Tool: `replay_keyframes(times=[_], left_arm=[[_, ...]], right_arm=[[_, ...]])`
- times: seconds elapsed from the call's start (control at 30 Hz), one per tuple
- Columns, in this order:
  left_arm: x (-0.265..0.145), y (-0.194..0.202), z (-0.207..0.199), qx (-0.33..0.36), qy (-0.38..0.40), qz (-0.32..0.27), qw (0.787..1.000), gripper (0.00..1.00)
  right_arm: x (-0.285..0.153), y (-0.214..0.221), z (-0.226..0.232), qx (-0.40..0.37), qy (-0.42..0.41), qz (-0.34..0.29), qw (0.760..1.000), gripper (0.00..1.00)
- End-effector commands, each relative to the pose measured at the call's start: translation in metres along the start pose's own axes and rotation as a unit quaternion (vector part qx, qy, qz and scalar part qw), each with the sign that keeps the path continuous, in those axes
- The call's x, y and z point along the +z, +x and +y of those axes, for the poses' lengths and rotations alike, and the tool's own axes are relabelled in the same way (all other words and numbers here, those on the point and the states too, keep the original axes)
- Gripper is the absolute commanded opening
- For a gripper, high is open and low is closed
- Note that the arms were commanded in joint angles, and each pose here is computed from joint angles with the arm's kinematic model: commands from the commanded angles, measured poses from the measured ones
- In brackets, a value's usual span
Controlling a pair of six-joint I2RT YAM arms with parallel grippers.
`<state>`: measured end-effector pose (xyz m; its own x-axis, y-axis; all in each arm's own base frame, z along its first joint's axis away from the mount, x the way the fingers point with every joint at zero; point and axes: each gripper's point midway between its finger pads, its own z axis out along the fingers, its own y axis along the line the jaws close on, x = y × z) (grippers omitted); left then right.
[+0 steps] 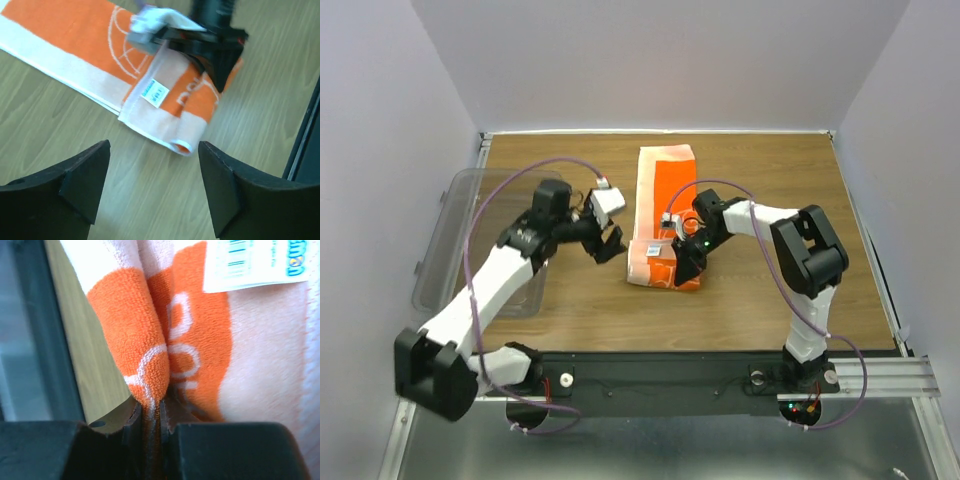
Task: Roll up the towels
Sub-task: Roll the towel
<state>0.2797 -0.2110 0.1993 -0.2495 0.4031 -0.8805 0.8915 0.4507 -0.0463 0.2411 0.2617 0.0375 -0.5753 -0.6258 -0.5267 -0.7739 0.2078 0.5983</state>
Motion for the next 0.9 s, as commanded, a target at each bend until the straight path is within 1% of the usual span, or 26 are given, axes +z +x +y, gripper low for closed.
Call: replay_keyframes(times=[0.0, 0.03, 0.07, 0.1, 0.13, 0.17, 0.2, 0.23, 0.27, 0.33, 0.4, 0.43, 0.47, 0.53, 0.63, 0.7, 0.77, 0.83, 0.87], left_arm=[[0.008, 0.040, -0.025, 0.189, -0.036, 0.043, 0.980, 0.84], [0.012, 0.035, -0.040, 0.236, -0.049, 0.036, 0.970, 0.85], [0.016, 0.058, -0.050, 0.251, -0.037, 0.053, 0.966, 0.85], [0.020, 0.063, -0.055, 0.282, -0.033, 0.057, 0.957, 0.85], [0.022, 0.065, -0.057, 0.303, -0.051, 0.064, 0.949, 0.85], [0.031, 0.060, -0.071, 0.332, -0.040, 0.047, 0.941, 0.86], [0.036, 0.063, -0.077, 0.349, -0.036, 0.049, 0.935, 0.86], [0.040, 0.066, -0.074, 0.366, -0.052, 0.058, 0.927, 0.85], [0.050, 0.066, -0.079, 0.378, -0.050, 0.055, 0.923, 0.85], [0.061, 0.062, -0.073, 0.393, -0.078, 0.047, 0.915, 0.86], [0.065, 0.059, -0.076, 0.411, -0.086, 0.031, 0.907, 0.86], [0.068, 0.067, -0.083, 0.425, -0.076, 0.031, 0.901, 0.87], [0.071, 0.065, -0.086, 0.447, -0.077, 0.023, 0.891, 0.87], [0.075, 0.077, -0.092, 0.468, -0.068, 0.030, 0.881, 0.87], [0.084, 0.092, -0.096, 0.503, -0.064, 0.048, 0.861, 0.87], [0.091, 0.099, -0.094, 0.508, -0.068, 0.059, 0.856, 0.87], [0.098, 0.103, -0.091, 0.508, -0.073, 0.069, 0.855, 0.87], [0.103, 0.099, -0.089, 0.506, -0.083, 0.066, 0.856, 0.86], [0.107, 0.105, -0.086, 0.507, -0.086, 0.077, 0.854, 0.85]], right_arm=[[-0.005, -0.003, 0.017, 0.079, -0.086, 0.009, 0.993, 0.13], [-0.002, 0.000, 0.012, 0.103, -0.101, 0.011, 0.990, 0.13], [-0.003, -0.004, 0.013, 0.113, -0.109, 0.009, 0.988, 0.13], [-0.001, -0.002, 0.010, 0.128, -0.116, 0.010, 0.985, 0.13], [-0.001, -0.003, 0.010, 0.135, -0.119, 0.008, 0.984, 0.13], [-0.001, -0.005, 0.009, 0.141, -0.123, 0.005, 0.982, 0.13], [-0.001, -0.005, 0.008, 0.145, -0.125, 0.006, 0.982, 0.13], [-0.001, -0.006, 0.008, 0.151, -0.127, 0.005, 0.980, 0.13], [0.001, -0.004, 0.008, 0.160, -0.129, 0.009, 0.979, 0.14], [0.001, -0.005, 0.006, 0.166, -0.128, 0.011, 0.978, 0.14], [0.004, 0.000, 0.003, 0.182, -0.133, 0.018, 0.974, 0.15], [0.004, 0.003, 0.005, 0.191, -0.138, 0.026, 0.972, 0.15], [0.005, 0.003, 0.003, 0.194, -0.139, 0.028, 0.971, 0.15], [0.007, 0.010, 0.004, 0.207, -0.149, 0.041, 0.966, 0.15], [0.008, 0.011, 0.004, 0.215, -0.157, 0.041, 0.963, 0.16], [0.007, 0.009, 0.007, 0.220, -0.163, 0.039, 0.961, 0.16], [0.007, 0.009, 0.007, 0.219, -0.164, 0.041, 0.961, 0.16], [0.007, 0.011, 0.007, 0.221, -0.163, 0.044, 0.961, 0.16], [0.007, 0.011, 0.007, 0.222, -0.162, 0.046, 0.960, 0.16]])
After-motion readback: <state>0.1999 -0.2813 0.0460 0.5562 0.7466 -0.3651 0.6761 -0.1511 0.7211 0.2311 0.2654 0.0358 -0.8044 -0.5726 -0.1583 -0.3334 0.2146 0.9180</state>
